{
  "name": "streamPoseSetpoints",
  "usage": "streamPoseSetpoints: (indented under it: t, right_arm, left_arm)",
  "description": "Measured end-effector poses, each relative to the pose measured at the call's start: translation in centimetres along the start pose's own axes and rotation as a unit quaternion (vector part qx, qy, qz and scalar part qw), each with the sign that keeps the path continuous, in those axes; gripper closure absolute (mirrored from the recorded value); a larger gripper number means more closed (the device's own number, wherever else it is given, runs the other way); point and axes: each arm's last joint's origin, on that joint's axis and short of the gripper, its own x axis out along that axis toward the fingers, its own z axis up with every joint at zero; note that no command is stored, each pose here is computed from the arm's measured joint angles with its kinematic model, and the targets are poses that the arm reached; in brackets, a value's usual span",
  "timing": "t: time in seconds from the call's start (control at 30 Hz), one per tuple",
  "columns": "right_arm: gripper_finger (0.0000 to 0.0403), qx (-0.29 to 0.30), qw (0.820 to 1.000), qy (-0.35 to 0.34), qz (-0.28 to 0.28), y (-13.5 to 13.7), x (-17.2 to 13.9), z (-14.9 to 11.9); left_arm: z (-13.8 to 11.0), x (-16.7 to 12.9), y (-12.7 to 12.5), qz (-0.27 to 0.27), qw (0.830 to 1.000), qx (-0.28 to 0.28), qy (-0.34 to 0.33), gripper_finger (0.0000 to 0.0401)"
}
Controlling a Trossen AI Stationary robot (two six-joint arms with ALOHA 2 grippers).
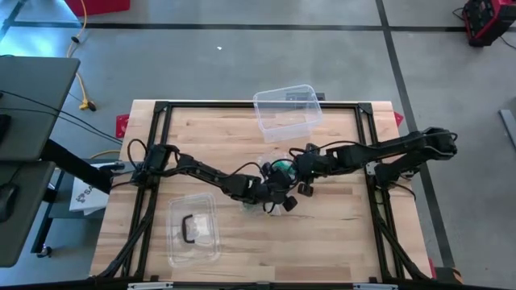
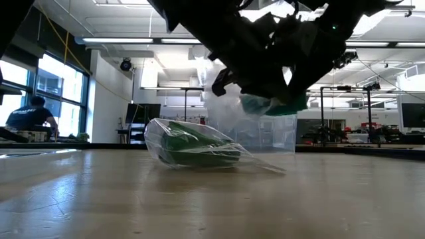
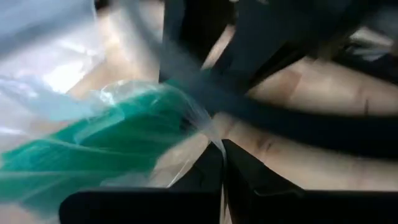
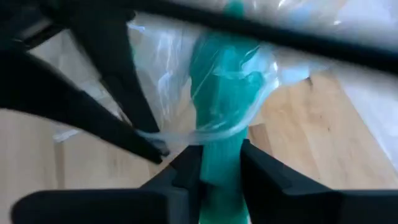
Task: Roll bandage
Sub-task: Put the rolled blue bandage into the transparent zip bag
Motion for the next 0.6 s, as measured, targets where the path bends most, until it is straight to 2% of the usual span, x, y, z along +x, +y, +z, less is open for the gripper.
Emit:
streamPoseSetpoints:
  t: [0.23, 0.37, 0.5, 0.6]
  right_arm:
    - [0.0272, -0.004, 1.000, -0.006, -0.005, 0.0, -0.2, 0.0]
    - [0.0260, 0.012, 1.000, -0.007, -0.001, 0.4, -0.5, -0.1]
    - [0.0284, 0.000, 1.000, 0.004, 0.001, 0.9, -0.6, -0.4]
    - [0.0341, -0.010, 1.000, 0.000, 0.010, 1.5, -0.2, -1.3]
  left_arm:
    - [-0.5, -0.9, 0.1, 0.008, 0.998, -0.038, 0.040, 0.0401]
    - [-0.3, -1.7, 0.2, 0.015, 0.997, -0.057, 0.056, 0.0401]
    - [0.3, -2.3, 0.2, 0.006, 0.996, -0.068, 0.057, 0.0401]
    - [0.8, -2.5, 0.3, -0.003, 0.995, -0.075, 0.059, 0.0401]
